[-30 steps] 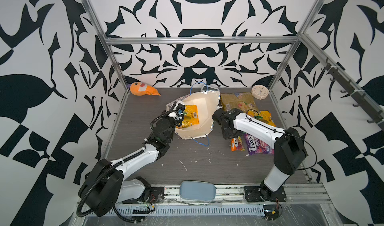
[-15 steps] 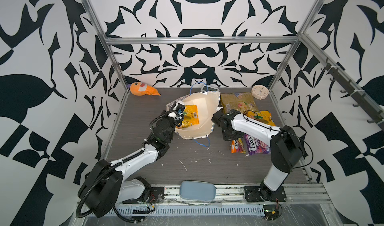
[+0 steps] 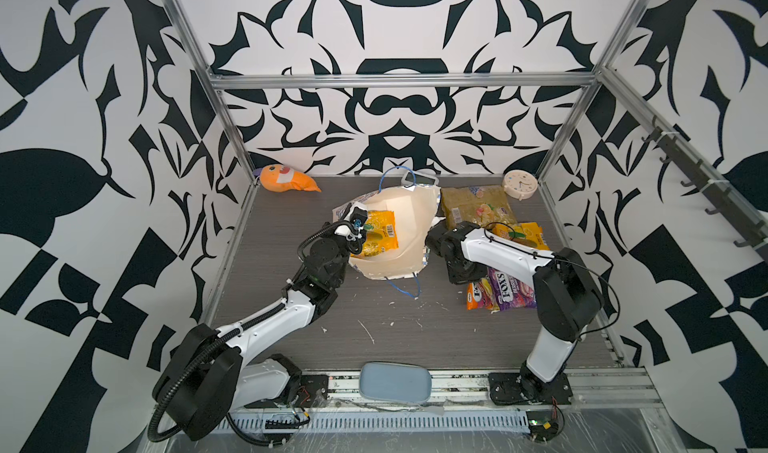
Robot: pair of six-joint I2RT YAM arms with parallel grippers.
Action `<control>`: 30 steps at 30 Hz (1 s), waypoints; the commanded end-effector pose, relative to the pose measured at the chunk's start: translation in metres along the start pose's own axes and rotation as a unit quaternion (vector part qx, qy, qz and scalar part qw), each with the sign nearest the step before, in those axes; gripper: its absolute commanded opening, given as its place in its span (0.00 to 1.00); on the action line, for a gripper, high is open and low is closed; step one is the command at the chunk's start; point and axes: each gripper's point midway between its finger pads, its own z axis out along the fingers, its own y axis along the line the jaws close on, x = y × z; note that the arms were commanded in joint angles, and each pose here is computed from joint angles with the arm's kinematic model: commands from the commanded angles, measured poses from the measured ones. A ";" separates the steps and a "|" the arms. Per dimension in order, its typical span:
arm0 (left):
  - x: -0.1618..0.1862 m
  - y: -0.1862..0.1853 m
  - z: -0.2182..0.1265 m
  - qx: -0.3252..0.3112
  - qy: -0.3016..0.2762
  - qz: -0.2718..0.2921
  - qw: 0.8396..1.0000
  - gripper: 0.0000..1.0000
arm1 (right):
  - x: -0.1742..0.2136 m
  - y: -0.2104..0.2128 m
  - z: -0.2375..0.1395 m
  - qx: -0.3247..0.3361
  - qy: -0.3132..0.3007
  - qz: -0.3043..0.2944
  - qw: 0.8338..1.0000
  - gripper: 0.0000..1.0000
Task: Take the snacks out of the paper bag
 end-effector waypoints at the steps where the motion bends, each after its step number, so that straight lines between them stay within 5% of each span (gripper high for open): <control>1: -0.014 0.011 -0.003 -0.013 -0.024 -0.015 1.000 0.00 | -0.012 -0.004 -0.009 -0.001 -0.021 0.006 1.000 0.26; 20: -0.015 0.007 0.002 -0.010 -0.026 -0.013 1.000 0.00 | -0.040 -0.011 -0.048 -0.065 -0.077 0.031 0.994 0.49; 30: -0.014 0.007 0.003 -0.013 -0.030 -0.016 0.999 0.00 | -0.044 -0.010 -0.080 -0.144 -0.137 0.026 0.980 0.49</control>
